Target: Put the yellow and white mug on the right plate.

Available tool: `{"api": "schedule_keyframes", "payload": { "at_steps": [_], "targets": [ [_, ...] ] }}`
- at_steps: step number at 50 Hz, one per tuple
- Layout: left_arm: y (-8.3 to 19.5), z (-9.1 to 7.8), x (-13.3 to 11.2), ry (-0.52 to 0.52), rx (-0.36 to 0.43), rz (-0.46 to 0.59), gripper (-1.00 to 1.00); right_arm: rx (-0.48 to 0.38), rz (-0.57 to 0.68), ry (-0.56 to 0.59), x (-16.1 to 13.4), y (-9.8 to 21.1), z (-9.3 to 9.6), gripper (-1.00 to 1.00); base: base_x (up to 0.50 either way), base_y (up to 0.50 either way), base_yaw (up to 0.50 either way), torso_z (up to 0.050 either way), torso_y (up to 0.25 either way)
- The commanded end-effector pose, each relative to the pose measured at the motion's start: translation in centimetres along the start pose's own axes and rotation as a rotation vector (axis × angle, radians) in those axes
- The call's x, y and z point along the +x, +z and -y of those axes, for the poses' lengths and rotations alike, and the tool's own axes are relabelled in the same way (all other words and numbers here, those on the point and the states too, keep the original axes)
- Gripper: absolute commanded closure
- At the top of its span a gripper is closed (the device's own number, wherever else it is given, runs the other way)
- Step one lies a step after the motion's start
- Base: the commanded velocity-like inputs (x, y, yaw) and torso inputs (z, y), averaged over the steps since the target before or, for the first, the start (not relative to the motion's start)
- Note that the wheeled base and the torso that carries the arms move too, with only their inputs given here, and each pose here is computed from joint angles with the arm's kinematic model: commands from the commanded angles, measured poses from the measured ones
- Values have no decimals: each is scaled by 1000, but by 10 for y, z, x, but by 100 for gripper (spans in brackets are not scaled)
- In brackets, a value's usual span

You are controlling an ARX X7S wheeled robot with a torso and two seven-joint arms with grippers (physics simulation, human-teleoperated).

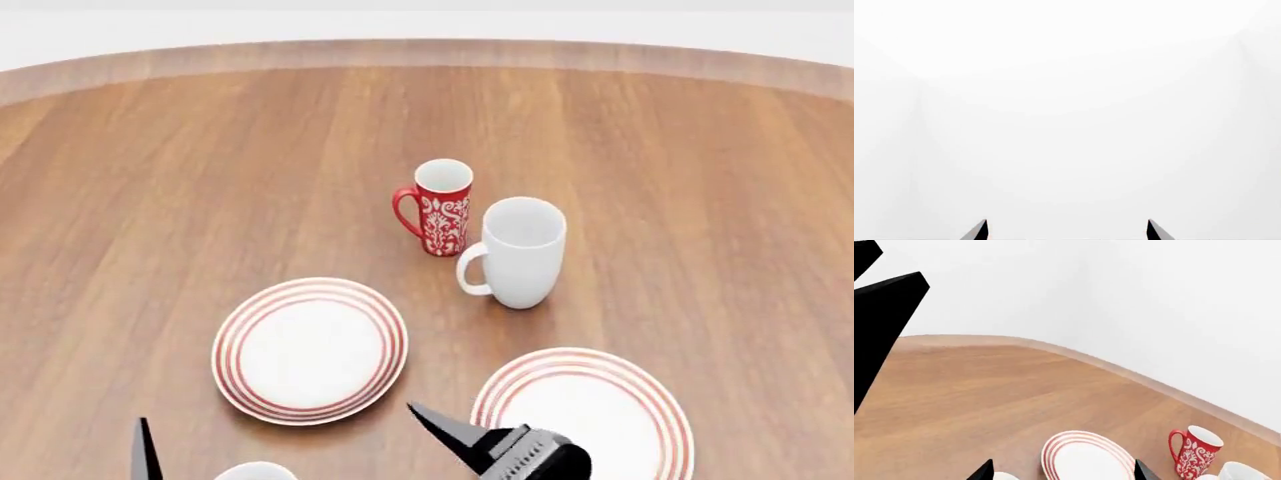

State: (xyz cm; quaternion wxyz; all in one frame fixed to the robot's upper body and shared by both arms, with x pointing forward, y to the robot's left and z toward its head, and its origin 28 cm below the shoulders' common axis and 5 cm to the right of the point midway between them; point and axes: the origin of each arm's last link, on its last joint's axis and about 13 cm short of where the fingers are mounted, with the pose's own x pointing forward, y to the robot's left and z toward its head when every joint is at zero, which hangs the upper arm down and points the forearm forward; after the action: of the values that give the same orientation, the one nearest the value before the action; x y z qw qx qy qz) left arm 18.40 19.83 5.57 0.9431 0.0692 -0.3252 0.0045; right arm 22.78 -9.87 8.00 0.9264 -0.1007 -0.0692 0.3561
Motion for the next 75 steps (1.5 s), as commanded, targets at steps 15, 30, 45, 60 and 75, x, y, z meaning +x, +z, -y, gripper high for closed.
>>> {"api": "schedule_keyframes", "payload": {
  "at_steps": [15,30,45,60,75],
  "targets": [
    [-2,1,-1,-18,4,-10,-100,-21,-206,314,13,21,18,-100,0,0,0,0,0],
    [-3,1,-1,-22,-1,-21,-100,31,-272,300,15,2,16,-100,0,0,0,0,0],
    [-3,1,-1,-25,-3,-25,-100,52,-259,280,26,-2,15,-100,0,0,0,0,0],
    [-3,1,-1,-27,-4,-31,-100,109,-314,239,26,-19,10,-100,0,0,0,0,0],
    [-2,1,-1,-29,-5,-31,-100,119,-378,235,24,-34,5,-100,0,0,0,0,0]
  ]
}}
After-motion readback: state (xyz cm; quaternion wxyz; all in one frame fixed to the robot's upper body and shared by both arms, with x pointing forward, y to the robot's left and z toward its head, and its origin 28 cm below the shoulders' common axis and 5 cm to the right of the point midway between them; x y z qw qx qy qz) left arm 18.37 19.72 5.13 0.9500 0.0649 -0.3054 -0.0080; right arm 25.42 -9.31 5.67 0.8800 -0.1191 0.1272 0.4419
